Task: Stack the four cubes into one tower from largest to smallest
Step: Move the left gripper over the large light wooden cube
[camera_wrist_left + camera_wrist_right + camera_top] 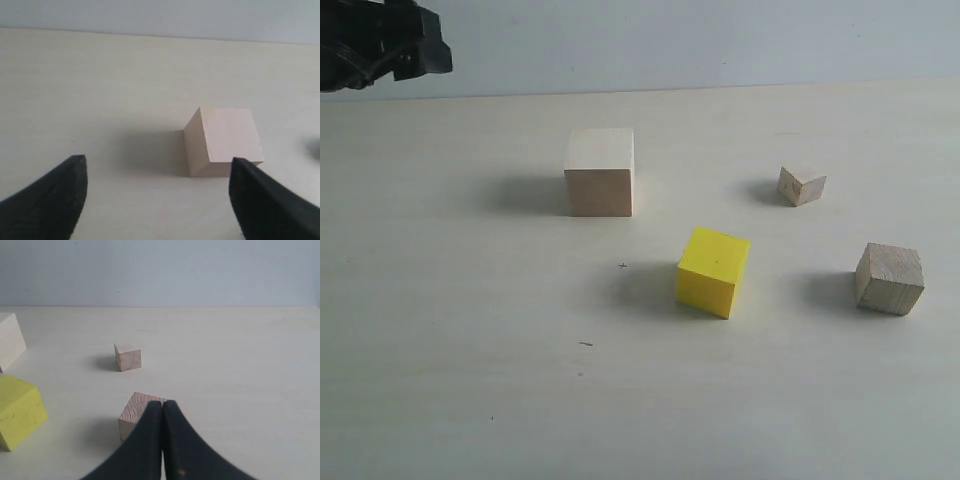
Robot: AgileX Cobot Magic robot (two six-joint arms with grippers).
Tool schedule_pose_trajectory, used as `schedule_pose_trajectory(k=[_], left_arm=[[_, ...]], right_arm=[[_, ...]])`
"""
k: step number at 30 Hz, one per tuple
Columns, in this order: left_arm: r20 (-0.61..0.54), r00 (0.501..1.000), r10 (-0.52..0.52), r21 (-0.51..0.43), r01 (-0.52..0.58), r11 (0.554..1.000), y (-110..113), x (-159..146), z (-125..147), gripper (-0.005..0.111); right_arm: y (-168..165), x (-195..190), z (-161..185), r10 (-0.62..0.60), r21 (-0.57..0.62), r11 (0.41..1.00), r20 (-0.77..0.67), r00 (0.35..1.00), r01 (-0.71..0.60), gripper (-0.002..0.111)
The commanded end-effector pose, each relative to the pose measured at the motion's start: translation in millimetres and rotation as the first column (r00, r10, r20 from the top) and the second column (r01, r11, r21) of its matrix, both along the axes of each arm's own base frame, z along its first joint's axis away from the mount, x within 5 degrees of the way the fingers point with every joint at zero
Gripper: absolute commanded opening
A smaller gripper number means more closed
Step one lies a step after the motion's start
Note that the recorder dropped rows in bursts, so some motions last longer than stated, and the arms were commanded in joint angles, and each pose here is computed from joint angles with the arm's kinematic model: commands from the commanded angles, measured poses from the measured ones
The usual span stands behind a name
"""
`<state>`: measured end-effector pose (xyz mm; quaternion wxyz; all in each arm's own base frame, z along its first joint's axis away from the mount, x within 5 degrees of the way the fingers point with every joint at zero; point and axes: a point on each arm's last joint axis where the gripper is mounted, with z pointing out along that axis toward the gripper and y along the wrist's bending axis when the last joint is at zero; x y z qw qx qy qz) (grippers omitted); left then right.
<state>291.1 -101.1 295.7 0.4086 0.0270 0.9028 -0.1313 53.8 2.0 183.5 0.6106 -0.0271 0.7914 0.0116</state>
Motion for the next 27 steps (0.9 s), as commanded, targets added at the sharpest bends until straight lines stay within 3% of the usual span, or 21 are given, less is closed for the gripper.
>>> schedule_pose_trajectory(k=[1,5,9,12,15,21,27], left_arm=[[-0.041,0.999,0.009,-0.037,-0.011,0.999,-8.5,10.1,-5.4,0.081],[-0.088,0.995,0.038,-0.119,-0.048,0.992,-13.5,14.6,-13.6,0.082],[-0.052,0.998,0.024,-0.160,-0.032,0.987,-26.8,18.5,-16.8,0.082],[-0.044,0.999,0.007,-0.178,-0.014,0.984,-39.5,21.3,-24.2,0.092],[-0.107,0.994,0.034,-0.233,-0.058,0.971,-45.4,24.9,-36.4,0.105],[-0.145,0.988,0.045,-0.221,-0.077,0.972,-50.3,34.2,-58.7,0.105],[-0.120,0.992,0.034,-0.226,-0.060,0.972,-56.4,46.4,-52.3,0.105]], right_arm=[[0.0,-0.2,-0.9,0.002,-0.004,1.000,0.006,1.000,-0.002,0.000],[0.0,-0.2,-0.9,0.002,-0.004,1.000,0.006,1.000,-0.002,0.000],[0.0,-0.2,-0.9,0.002,-0.004,1.000,0.006,1.000,-0.002,0.000],[-0.1,-0.2,-0.9,0.002,-0.007,1.000,0.005,1.000,-0.002,0.000],[-0.1,-0.2,-0.9,0.002,-0.007,1.000,0.005,1.000,-0.002,0.000],[-0.1,-0.2,-0.9,0.002,-0.007,1.000,0.005,1.000,-0.002,0.000],[-0.1,-0.2,-0.9,0.002,-0.007,1.000,0.005,1.000,-0.002,0.000]])
